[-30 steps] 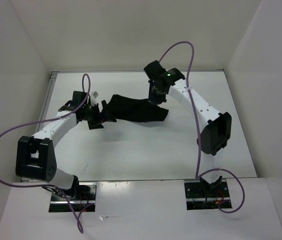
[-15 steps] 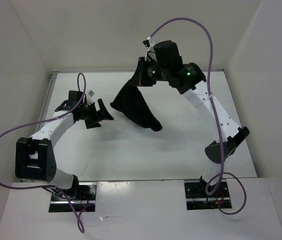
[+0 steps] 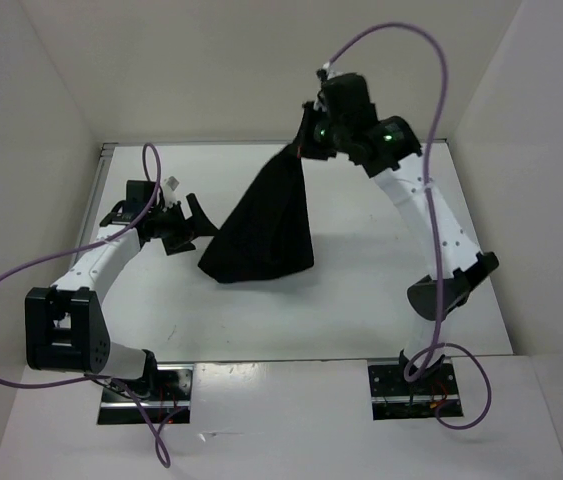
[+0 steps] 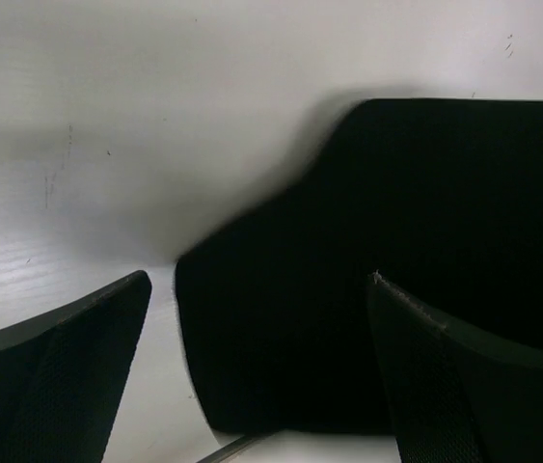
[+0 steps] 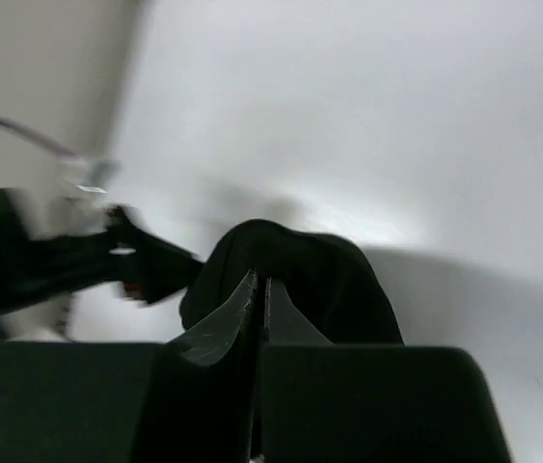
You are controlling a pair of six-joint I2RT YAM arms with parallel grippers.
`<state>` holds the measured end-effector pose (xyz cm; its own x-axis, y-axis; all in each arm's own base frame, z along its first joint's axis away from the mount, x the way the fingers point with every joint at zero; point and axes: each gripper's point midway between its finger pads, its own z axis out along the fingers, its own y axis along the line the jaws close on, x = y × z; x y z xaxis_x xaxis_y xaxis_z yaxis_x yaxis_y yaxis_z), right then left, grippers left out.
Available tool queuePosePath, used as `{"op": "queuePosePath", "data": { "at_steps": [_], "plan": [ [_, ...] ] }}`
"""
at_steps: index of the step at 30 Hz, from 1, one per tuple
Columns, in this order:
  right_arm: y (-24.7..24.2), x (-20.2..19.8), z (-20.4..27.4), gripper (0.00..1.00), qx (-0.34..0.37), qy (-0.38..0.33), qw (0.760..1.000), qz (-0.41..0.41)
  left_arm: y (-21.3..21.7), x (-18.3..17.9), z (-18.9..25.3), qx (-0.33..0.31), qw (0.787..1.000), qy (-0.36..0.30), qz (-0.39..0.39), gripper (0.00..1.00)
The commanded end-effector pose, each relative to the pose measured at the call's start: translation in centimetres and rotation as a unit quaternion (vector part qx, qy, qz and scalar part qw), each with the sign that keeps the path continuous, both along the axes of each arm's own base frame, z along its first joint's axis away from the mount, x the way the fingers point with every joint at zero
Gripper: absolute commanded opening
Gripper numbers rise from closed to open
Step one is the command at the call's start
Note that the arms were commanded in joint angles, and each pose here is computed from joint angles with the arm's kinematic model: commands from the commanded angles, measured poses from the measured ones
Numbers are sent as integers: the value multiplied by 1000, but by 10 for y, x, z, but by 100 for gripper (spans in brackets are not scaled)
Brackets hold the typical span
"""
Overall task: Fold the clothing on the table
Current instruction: Flatten the skirt out
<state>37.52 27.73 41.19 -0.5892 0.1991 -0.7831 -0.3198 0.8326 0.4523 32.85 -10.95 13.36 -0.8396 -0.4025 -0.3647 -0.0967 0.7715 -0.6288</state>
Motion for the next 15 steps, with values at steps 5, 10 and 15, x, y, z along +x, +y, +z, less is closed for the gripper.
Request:
{"op": "queuePosePath", "data": {
  "at_steps": [5,10,15],
  "plan": [
    [-80,-51,-206,0,-132,266,950,-96,0,-3,11,-2,1000,-16,-9,99],
    [-113,-123,-270,0,-148,372,908,-123,-8,-7,3,-25,999,-4,-26,99],
    [-131,-140,-305,0,-189,407,881,-149,-48,-25,-7,-40,994,14,-105,95]
  ]
}}
